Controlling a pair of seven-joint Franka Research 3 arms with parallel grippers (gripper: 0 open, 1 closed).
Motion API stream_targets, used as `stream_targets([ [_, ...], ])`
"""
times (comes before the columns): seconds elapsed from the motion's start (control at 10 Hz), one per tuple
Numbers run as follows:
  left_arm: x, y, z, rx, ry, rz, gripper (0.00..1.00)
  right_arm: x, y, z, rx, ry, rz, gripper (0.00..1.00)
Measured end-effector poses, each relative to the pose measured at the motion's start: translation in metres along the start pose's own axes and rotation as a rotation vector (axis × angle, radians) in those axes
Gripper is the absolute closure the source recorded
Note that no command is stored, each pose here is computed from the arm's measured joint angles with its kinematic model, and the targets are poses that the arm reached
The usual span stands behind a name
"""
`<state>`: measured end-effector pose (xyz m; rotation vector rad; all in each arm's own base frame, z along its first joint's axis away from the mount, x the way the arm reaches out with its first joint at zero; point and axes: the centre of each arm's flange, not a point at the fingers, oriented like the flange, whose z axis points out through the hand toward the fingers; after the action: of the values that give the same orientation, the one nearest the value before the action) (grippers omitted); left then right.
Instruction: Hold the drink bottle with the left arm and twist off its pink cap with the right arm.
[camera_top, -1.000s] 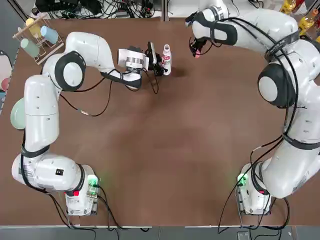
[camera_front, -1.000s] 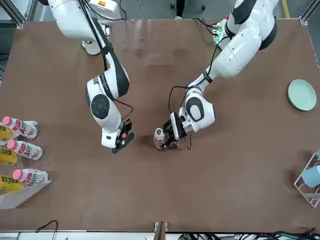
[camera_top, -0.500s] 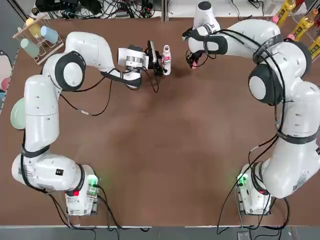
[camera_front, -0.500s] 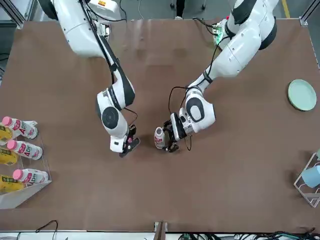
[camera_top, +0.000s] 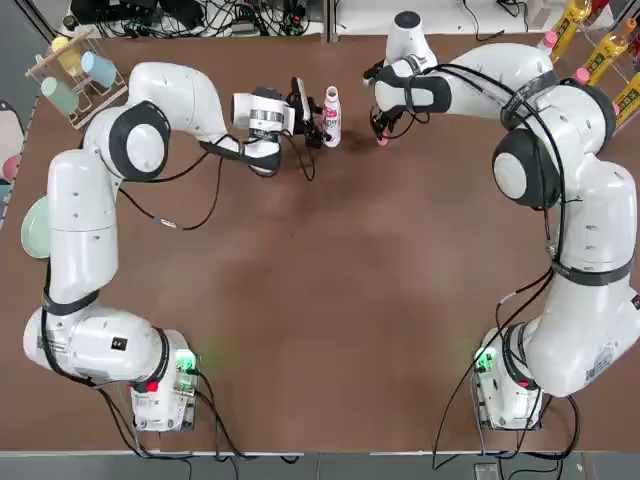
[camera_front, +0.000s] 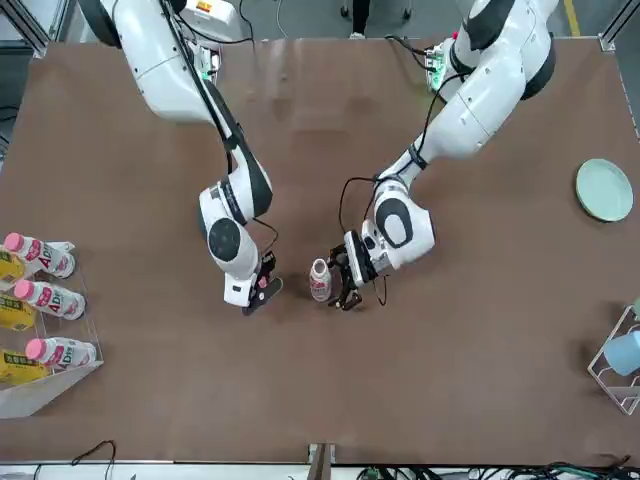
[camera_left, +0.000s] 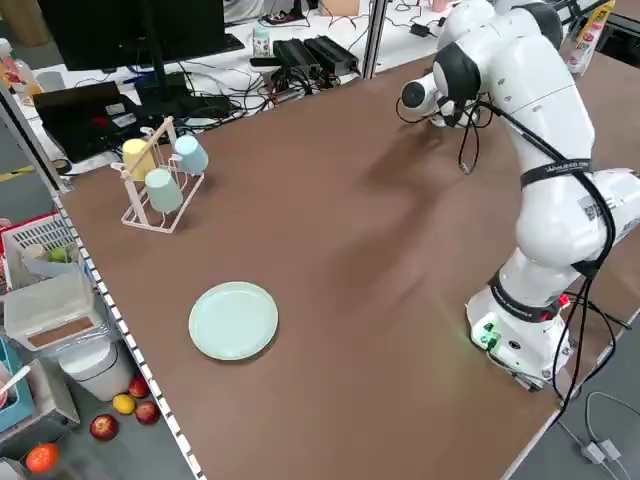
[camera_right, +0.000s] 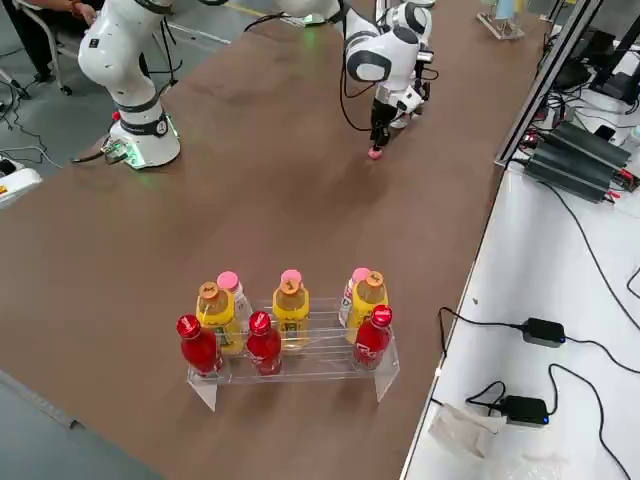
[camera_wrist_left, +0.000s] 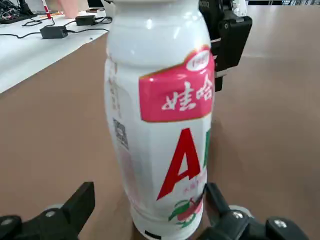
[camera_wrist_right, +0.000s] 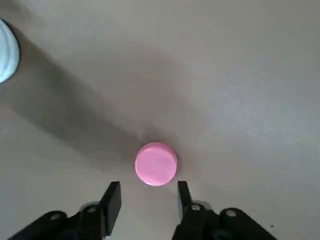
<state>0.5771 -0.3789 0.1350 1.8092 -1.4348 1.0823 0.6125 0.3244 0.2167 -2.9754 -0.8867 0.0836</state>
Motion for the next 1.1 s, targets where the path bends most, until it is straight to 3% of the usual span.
stream_targets([
  [0.3,0.000,-0.001,0.000,0.002,-0.001,-0.020,0.03,0.001,0.001,-0.002,0.000,0.002,0.001,0.26],
  [0.5,0.000,-0.017,-0.012,0.033,-0.008,-0.089,0.03,0.005,0.007,-0.033,-0.004,0.025,0.011,0.20],
  [0.7,0.011,-0.042,-0.037,0.080,0.004,-0.174,0.04,-0.005,0.048,-0.115,-0.011,0.068,0.070,0.00],
  [1.1,0.026,-0.068,-0.064,0.041,0.088,-0.454,0.04,-0.073,0.100,-0.277,-0.002,0.069,0.166,0.00],
])
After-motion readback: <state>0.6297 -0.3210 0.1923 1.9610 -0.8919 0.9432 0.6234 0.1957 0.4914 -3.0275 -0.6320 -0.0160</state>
